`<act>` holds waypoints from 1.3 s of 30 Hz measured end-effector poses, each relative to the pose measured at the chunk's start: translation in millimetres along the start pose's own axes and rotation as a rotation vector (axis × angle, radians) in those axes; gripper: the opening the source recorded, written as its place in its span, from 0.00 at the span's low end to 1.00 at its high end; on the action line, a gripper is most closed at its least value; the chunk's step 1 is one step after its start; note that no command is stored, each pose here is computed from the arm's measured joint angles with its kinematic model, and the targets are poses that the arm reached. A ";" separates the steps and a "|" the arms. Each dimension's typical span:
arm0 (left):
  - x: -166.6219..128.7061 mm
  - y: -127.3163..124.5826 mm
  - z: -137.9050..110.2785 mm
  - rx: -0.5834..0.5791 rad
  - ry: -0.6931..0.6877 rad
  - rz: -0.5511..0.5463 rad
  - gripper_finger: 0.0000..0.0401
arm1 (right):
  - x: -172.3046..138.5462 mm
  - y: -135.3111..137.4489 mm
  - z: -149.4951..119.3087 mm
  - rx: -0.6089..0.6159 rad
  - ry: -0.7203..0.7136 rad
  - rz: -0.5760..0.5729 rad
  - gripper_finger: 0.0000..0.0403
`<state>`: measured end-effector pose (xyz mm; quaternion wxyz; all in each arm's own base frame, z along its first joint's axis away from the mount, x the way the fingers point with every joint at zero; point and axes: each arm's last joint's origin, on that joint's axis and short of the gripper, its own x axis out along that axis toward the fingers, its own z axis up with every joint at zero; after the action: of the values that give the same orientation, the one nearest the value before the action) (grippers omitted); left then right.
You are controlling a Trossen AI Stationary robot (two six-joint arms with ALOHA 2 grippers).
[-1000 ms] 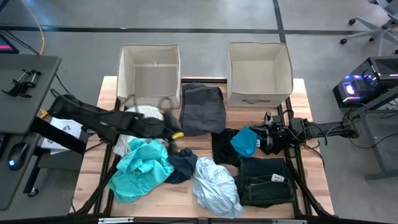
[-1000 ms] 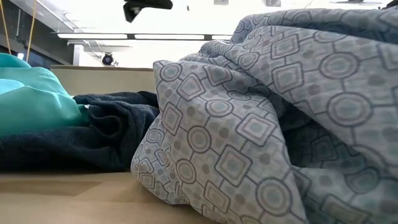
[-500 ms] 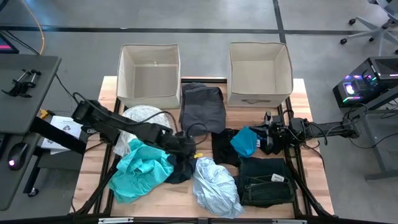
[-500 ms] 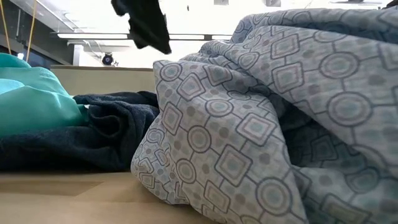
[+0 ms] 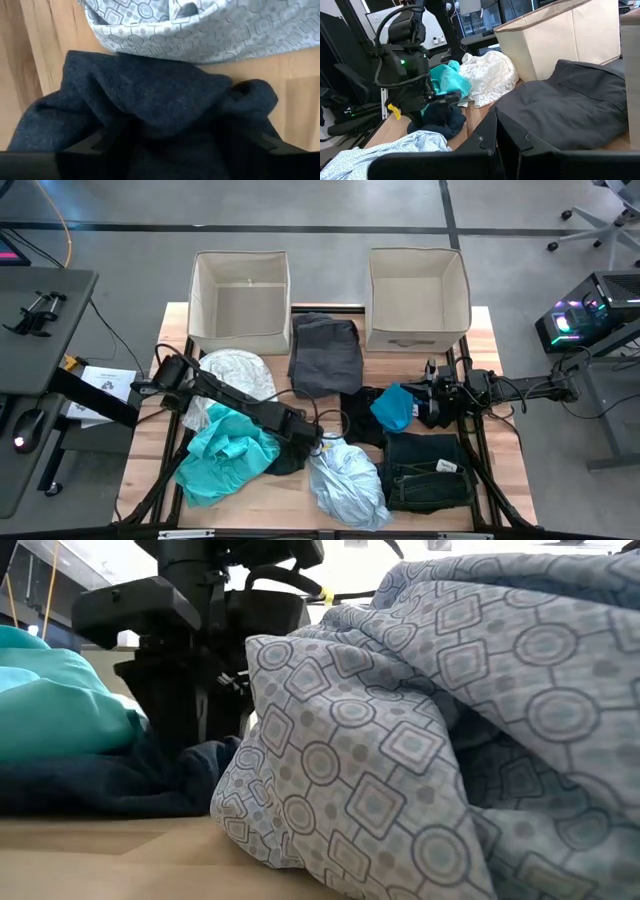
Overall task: Sort clothes
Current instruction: Put the dark blue underwear into the left laundry organizer
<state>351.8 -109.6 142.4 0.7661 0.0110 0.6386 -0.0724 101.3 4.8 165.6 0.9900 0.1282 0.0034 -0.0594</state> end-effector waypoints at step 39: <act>-363.6 134.2 -84.6 -0.498 -0.712 1.153 0.00 | 0.1 0.0 -0.1 0.000 0.001 0.000 0.00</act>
<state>222.7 67.6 473.0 0.8239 0.1471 0.2402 0.4917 101.4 4.8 165.5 0.9900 0.1282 0.0039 -0.0593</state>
